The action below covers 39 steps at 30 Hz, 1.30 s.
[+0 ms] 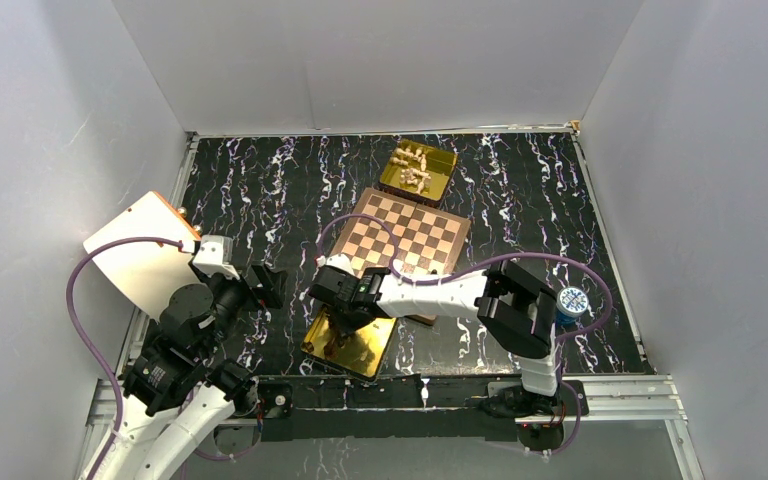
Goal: Set up the chess pieces on the board
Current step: Pick up the chess piece from the storage box, then place the chess piece on the chessboard.
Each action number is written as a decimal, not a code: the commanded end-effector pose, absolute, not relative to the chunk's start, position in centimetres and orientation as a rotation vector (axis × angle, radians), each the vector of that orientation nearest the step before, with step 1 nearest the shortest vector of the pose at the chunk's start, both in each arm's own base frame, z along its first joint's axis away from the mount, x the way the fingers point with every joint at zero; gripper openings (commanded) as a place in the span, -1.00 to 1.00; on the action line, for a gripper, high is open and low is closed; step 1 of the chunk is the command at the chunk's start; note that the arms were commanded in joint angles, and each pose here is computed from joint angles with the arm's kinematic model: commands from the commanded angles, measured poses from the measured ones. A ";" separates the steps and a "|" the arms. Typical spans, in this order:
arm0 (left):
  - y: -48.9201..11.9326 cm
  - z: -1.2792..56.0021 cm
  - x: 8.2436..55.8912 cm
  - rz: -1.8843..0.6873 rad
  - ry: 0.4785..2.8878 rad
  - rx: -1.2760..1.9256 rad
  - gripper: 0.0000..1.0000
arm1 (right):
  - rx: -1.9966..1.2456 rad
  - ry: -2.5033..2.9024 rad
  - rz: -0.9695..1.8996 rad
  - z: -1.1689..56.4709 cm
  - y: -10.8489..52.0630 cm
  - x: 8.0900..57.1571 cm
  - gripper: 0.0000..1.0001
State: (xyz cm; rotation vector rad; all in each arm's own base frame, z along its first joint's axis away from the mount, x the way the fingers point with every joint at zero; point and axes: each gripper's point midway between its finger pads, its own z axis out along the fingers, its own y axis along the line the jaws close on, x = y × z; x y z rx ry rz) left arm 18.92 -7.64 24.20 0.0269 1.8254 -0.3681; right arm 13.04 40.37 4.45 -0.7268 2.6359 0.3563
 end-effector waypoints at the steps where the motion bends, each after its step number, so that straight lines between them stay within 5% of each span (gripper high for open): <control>1: -7.3 24.0 19.1 -0.345 1.826 0.015 0.88 | -0.693 2.605 0.354 5.8 41.1 13.6 -0.31; 11: -7.3 23.9 19.1 -0.343 1.826 0.015 0.88 | -0.700 2.569 0.363 6.9 41.1 13.8 -0.57; 39: -7.4 23.8 19.2 -0.349 1.831 0.019 0.88 | -0.451 2.455 0.265 14.9 32.3 21.6 -0.60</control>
